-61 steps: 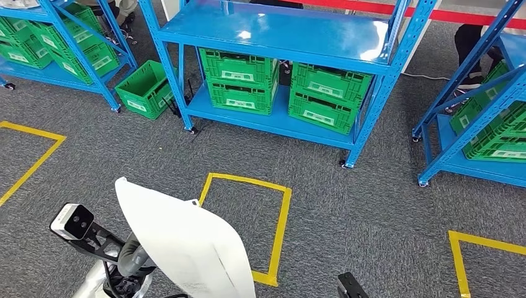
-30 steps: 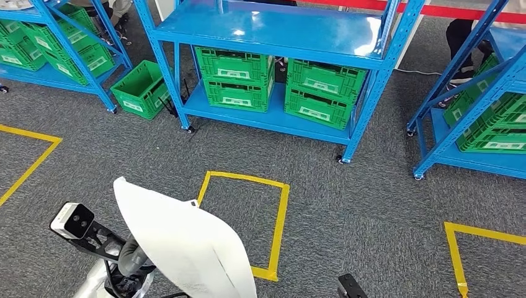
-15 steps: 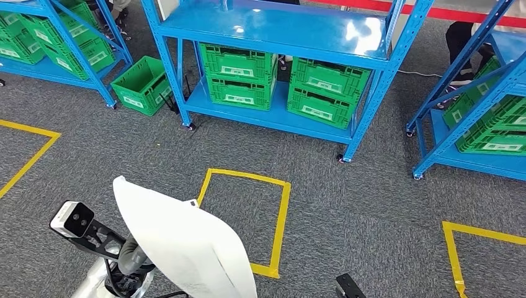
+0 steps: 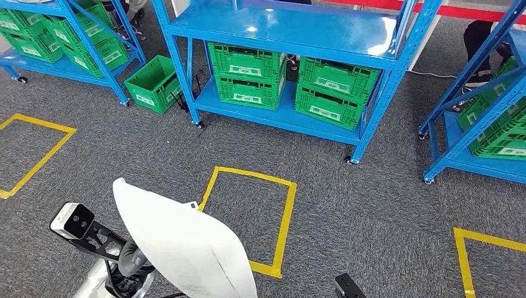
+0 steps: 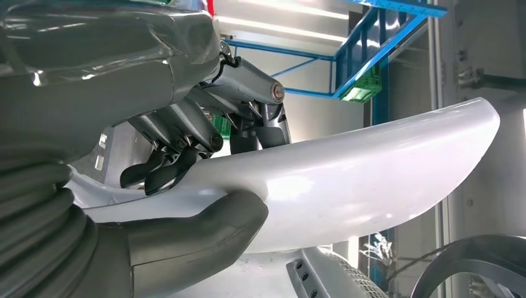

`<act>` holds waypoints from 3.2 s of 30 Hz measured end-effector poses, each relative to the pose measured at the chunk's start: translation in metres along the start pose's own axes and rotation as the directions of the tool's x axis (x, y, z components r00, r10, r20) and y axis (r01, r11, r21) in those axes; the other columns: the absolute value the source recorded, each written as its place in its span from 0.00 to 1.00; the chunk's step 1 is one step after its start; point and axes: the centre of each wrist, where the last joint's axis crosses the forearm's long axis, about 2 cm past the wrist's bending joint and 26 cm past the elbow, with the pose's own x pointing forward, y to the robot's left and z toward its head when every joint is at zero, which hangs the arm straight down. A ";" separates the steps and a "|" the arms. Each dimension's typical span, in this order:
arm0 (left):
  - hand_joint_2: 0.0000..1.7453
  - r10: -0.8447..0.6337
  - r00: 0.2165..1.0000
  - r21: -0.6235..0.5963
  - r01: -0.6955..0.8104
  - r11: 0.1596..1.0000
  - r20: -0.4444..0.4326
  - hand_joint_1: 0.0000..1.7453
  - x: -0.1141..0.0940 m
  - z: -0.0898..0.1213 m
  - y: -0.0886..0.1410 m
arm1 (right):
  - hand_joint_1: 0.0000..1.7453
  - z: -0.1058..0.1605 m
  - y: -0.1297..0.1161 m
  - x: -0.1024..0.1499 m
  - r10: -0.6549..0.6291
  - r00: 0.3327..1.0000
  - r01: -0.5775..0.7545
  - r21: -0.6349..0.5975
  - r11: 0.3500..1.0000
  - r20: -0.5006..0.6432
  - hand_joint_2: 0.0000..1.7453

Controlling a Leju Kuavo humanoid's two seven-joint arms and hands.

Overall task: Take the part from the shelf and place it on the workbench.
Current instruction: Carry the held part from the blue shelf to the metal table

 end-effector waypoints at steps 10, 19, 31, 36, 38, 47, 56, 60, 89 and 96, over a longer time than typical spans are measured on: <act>1.00 -0.006 1.000 -0.001 0.006 1.000 0.003 1.00 0.000 -0.002 0.001 | 0.00 0.000 0.000 0.001 0.014 1.000 -0.014 0.005 1.000 -0.001 0.00; 1.00 -0.001 1.000 0.005 0.001 1.000 0.000 1.00 -0.001 0.000 -0.001 | 0.00 0.000 0.000 0.000 0.012 1.000 -0.012 0.007 1.000 -0.009 0.00; 1.00 -0.008 1.000 -0.003 0.008 1.000 -0.002 1.00 0.000 -0.002 0.001 | 0.00 0.000 0.000 0.003 0.017 1.000 -0.017 0.014 1.000 -0.002 0.00; 1.00 -0.013 1.000 -0.011 0.013 1.000 0.003 1.00 0.001 -0.004 0.002 | 0.00 -0.001 0.002 0.004 0.018 1.000 -0.018 0.016 1.000 -0.001 0.00; 1.00 -0.015 1.000 -0.013 0.015 1.000 0.004 1.00 0.002 -0.005 0.002 | 0.00 -0.001 0.001 0.005 0.018 1.000 -0.018 0.015 1.000 0.001 0.00; 1.00 -0.015 1.000 -0.013 0.015 1.000 0.000 1.00 -0.001 -0.005 0.001 | 0.00 0.000 -0.001 0.003 0.031 0.999 -0.031 0.017 0.999 -0.007 0.00; 1.00 -0.019 1.000 -0.019 0.019 1.000 -0.002 1.00 0.000 -0.006 0.002 | 0.00 0.000 -0.004 0.005 0.036 0.999 -0.036 0.021 0.999 -0.008 0.00; 1.00 -0.017 1.000 -0.020 0.017 1.000 -0.004 1.00 -0.001 -0.006 0.001 | 0.00 0.001 -0.005 0.003 0.034 0.999 -0.033 0.019 0.999 -0.011 0.00; 1.00 -0.001 1.000 -0.048 0.001 0.999 0.000 1.00 -0.005 -0.014 0.006 | 0.00 0.001 -0.005 -0.003 0.012 1.000 -0.012 0.014 1.000 -0.001 0.00; 1.00 -0.004 1.000 -0.055 0.004 0.998 -0.002 1.00 -0.003 -0.016 0.007 | 0.00 0.000 -0.001 0.000 0.012 1.000 -0.012 0.023 1.000 0.004 0.00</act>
